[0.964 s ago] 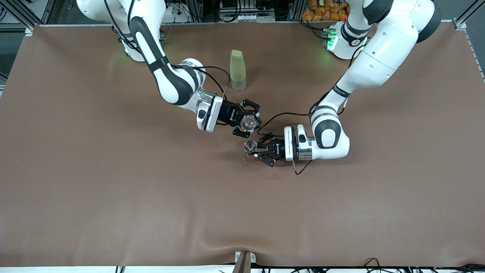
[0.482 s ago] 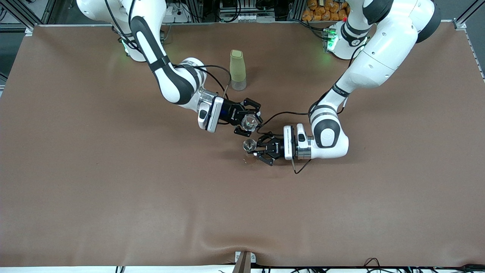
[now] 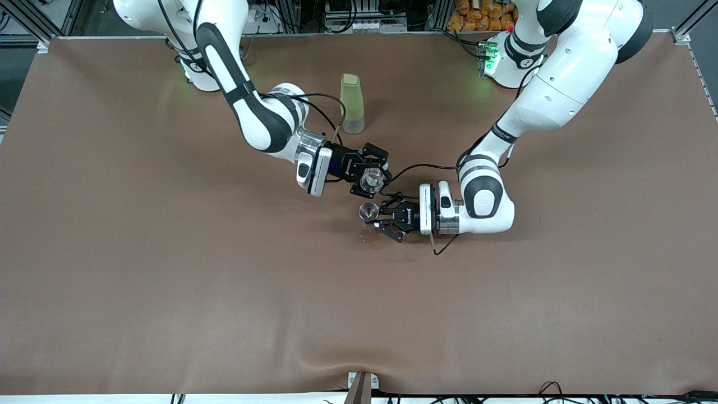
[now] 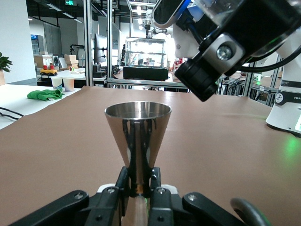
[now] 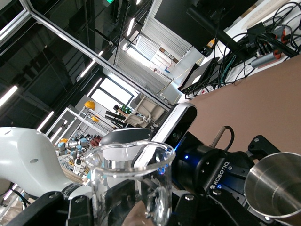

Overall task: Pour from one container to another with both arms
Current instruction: 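Tilt the beaker with the right gripper over the jigger's rim, then pour liquid from the beaker into the jigger with the right gripper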

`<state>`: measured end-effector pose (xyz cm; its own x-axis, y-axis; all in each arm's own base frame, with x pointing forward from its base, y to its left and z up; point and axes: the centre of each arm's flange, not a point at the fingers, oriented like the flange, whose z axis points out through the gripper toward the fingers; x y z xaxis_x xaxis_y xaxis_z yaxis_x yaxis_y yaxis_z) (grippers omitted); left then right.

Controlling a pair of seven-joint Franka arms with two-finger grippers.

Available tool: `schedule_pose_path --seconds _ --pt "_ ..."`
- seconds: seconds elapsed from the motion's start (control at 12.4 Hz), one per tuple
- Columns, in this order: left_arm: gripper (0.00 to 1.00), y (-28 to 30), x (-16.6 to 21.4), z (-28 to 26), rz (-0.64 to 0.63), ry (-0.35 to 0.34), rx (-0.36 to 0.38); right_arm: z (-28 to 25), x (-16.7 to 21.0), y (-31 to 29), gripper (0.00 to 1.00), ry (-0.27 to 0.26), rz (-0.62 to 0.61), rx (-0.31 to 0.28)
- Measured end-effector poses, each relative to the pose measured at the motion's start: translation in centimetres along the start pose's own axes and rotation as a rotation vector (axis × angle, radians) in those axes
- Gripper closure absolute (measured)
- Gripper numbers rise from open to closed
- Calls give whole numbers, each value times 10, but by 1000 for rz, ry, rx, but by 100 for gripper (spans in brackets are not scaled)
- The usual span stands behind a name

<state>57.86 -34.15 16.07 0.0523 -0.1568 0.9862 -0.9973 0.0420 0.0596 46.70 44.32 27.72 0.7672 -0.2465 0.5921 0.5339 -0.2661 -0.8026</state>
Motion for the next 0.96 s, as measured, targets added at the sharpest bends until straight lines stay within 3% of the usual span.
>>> schedule_pose_path --seconds 0.72,0.96 --pt "79 2 0 1 -4 11 -11 1 0 -1 85 -26 179 4" --pt "79 5 -1 1 -9 24 -23 1 -1 -2 85 -56 262 3"
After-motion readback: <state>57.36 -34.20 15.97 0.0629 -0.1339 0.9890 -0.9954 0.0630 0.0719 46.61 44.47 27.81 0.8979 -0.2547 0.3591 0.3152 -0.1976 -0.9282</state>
